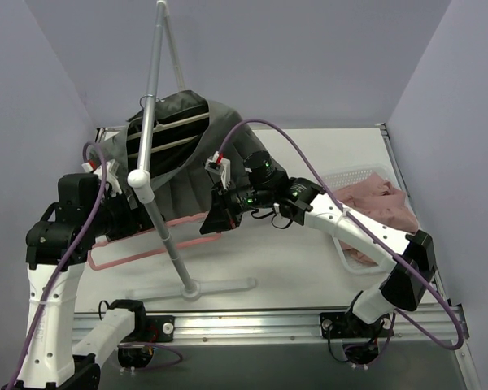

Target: Remove the skirt from the hanger

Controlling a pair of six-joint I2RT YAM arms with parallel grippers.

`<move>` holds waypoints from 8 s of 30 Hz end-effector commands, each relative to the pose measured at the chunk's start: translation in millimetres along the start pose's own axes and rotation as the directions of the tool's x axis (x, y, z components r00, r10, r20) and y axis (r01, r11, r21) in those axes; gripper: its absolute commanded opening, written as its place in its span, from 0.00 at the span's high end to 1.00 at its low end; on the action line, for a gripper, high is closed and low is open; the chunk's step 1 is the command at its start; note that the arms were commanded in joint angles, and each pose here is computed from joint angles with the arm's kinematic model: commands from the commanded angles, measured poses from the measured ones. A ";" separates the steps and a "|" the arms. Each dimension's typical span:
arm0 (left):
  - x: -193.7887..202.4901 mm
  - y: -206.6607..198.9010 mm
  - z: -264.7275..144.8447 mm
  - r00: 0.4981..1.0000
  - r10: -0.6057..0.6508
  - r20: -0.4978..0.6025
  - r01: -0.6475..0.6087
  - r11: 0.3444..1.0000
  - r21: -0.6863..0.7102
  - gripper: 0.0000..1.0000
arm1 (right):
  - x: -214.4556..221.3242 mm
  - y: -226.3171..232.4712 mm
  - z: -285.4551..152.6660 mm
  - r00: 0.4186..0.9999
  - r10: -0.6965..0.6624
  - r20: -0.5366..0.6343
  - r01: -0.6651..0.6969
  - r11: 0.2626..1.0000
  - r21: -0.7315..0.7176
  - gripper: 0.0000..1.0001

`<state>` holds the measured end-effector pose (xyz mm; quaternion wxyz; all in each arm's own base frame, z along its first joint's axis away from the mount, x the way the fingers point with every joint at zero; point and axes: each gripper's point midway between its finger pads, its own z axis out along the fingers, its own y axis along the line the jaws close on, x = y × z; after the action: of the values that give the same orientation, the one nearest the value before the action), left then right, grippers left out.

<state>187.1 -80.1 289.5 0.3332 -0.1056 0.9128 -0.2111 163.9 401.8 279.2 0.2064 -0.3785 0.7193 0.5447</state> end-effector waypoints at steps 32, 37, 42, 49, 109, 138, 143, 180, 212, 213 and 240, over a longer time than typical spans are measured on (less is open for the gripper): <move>-66.5 -5.9 -82.0 0.844 -0.301 0.445 0.327 0.945 0.018 0.06 | -98.5 41.9 -58.6 0.916 -0.390 0.093 0.372 0.914 0.163 1.00; -63.8 0.5 -85.0 0.832 -0.322 0.452 0.365 0.931 -0.008 0.06 | -121.0 59.2 -69.5 0.886 -0.455 0.091 0.437 0.885 0.163 1.00; -59.0 -0.2 -84.5 0.841 -0.324 0.432 0.364 0.931 -0.009 0.06 | -136.2 80.7 -75.7 0.869 -0.472 0.149 0.455 0.880 0.134 1.00; -52.1 -5.2 -81.5 0.856 -0.332 0.396 0.357 0.934 0.012 0.06 | -150.4 98.2 -92.3 0.832 -0.517 0.204 0.490 0.855 0.169 1.00; -23.0 -44.2 -77.2 0.940 -0.284 0.188 0.255 0.953 0.166 0.01 | -195.8 177.1 -172.3 0.543 -0.739 0.398 0.590 0.673 0.446 1.00; -19.7 -30.2 -76.4 0.937 -0.282 0.208 0.267 0.959 0.099 0.07 | -111.9 128.9 -166.2 0.793 -0.379 0.477 0.181 0.894 0.410 0.75; -19.9 -28.0 -86.1 0.927 -0.289 0.238 0.274 0.957 0.093 0.06 | -91.3 109.1 -159.5 0.872 -0.260 0.416 0.062 0.900 0.432 0.48; 12.7 -2.9 -87.2 0.960 -0.151 0.236 0.150 0.988 0.019 0.04 | -169.4 1.5 -203.1 0.873 -0.435 0.220 0.199 0.730 0.654 0.12; 17.1 -13.4 -76.6 0.971 -0.163 0.177 0.152 0.986 0.074 0.06 | -161.7 -11.4 -125.7 0.909 -0.396 0.132 0.331 0.877 0.349 0.23; 15.2 -14.4 -80.0 0.968 -0.163 0.189 0.151 0.986 0.077 0.06 | -161.5 -12.8 -123.3 0.910 -0.396 0.127 0.334 0.878 0.343 0.24; 22.1 -17.4 -74.8 0.970 -0.181 0.164 0.165 0.980 0.108 0.14 | -190.0 4.8 -74.5 0.854 -0.488 0.178 0.456 0.869 0.195 1.00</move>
<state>123.0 -75.4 338.2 0.4065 -0.1875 0.8545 -0.2633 293.1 385.0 413.0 0.4065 -0.4475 0.6599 0.4461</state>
